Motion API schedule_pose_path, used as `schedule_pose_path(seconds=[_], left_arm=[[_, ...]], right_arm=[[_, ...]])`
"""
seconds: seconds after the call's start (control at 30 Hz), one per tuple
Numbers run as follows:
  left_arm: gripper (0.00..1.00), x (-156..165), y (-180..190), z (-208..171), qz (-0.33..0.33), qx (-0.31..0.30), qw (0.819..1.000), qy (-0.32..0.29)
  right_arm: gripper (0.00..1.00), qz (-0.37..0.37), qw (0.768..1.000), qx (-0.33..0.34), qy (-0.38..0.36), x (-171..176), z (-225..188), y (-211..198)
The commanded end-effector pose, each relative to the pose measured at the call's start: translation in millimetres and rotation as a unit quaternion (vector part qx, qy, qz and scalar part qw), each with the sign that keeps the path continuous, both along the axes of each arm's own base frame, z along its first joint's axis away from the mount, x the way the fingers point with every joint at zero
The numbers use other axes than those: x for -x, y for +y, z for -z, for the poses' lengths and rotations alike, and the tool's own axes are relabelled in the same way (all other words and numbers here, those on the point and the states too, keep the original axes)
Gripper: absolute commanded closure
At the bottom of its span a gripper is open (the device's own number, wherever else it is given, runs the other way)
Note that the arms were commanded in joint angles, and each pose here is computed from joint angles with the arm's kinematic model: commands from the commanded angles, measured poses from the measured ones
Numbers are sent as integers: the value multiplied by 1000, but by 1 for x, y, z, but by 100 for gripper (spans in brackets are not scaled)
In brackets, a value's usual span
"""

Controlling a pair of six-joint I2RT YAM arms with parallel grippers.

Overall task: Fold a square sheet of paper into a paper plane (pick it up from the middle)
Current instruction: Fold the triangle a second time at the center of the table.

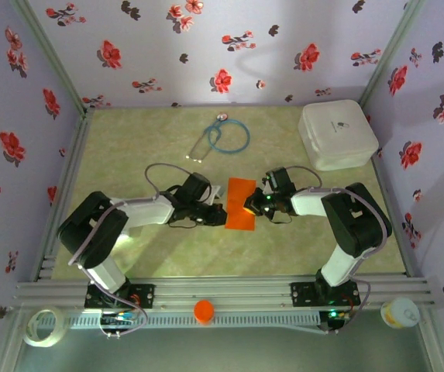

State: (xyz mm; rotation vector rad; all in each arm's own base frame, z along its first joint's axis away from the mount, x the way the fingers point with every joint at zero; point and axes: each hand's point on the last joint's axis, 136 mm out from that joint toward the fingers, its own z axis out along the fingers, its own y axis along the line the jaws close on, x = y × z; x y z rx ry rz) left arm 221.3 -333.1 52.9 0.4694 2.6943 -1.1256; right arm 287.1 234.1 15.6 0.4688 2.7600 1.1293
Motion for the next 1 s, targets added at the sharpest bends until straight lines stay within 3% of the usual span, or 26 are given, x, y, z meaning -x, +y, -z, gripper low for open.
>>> schedule_pose_path(seconds=[0.0, 0.23, 0.43, 0.63, 0.77, 0.97], left_arm=[[96, -18, -17, -4, -6, 24, 1000, -2], [97, -32, -22, 28, -14, -8, 1000, 14], [100, -19, -2, 59, -26, -57, 997, 37], [100, -8, 9, 70, -30, -67, 996, 50], [100, -7, 10, 67, -34, -63, 996, 49], [100, -6, 11, 69, -36, -67, 996, 53]], right_arm=[[100, 26, 997, 65, 37, 13, 30, -26], [100, 22, 998, 57, 34, 11, 27, -23], [100, 1, 999, 47, 7, 1, 5, -15], [100, -32, 999, 29, -22, -3, -23, 8], [100, -47, 998, 35, -10, 9, -14, 24], [100, -21, 997, 69, 27, 20, 20, 10]])
